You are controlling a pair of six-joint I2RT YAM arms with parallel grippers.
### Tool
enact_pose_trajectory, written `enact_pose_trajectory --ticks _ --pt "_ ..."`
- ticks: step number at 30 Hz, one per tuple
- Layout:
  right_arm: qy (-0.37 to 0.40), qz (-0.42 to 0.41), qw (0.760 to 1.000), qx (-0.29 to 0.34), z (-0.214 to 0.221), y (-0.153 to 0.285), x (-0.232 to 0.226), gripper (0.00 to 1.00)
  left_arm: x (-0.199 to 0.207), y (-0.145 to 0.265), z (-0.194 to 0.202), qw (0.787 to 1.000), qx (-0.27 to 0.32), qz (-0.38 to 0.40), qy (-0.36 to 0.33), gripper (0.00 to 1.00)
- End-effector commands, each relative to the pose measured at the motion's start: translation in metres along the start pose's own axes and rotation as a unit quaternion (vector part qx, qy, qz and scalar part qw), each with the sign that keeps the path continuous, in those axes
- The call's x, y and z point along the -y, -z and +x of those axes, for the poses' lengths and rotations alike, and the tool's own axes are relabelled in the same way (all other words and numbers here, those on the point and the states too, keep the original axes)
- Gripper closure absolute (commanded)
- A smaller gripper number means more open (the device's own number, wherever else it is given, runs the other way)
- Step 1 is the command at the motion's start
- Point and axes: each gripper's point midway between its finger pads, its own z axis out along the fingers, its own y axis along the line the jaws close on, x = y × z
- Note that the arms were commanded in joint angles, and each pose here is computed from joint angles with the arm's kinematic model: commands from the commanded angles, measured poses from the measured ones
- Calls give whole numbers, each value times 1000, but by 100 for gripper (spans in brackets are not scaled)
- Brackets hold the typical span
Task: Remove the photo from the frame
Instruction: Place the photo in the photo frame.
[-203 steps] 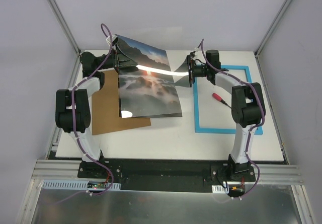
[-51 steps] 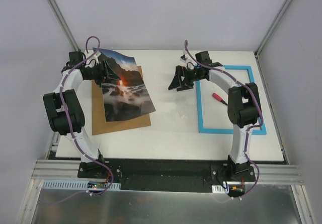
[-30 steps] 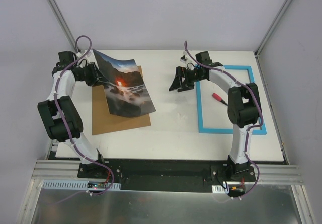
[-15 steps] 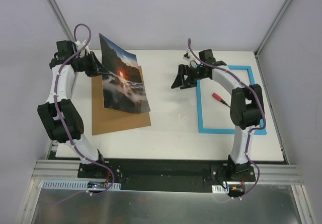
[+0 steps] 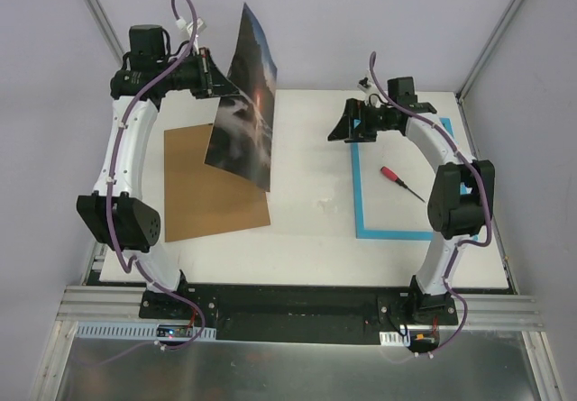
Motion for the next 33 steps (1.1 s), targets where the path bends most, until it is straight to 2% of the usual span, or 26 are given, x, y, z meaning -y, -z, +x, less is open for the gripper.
enact_pose_trajectory --ticks 1,4,7,11,15,21,25,33 --pt "19 5 999 38 -17 30 -9 4 46 -14 -4 996 -28 78 24 100" --pt "18 16 998 54 -24 44 -3 4 57 -25 -2 994 -40 95 30 100" --pt "20 30 997 72 -31 58 2 4 51 -34 5 993 -46 97 48 100" --pt "23 56 994 96 -39 79 12 4 9 -58 25 993 -49 69 82 100" --pt "35 78 990 112 -42 97 15 4 -54 -86 63 988 -59 10 144 100" --pt "51 100 988 106 -35 104 18 4 -128 -109 115 976 -48 -77 201 100" --pt "49 107 988 102 -30 104 22 4 -153 -112 133 969 -41 -114 214 100" --pt "27 138 985 104 -23 110 41 4 -192 -90 143 946 4 -186 267 100"
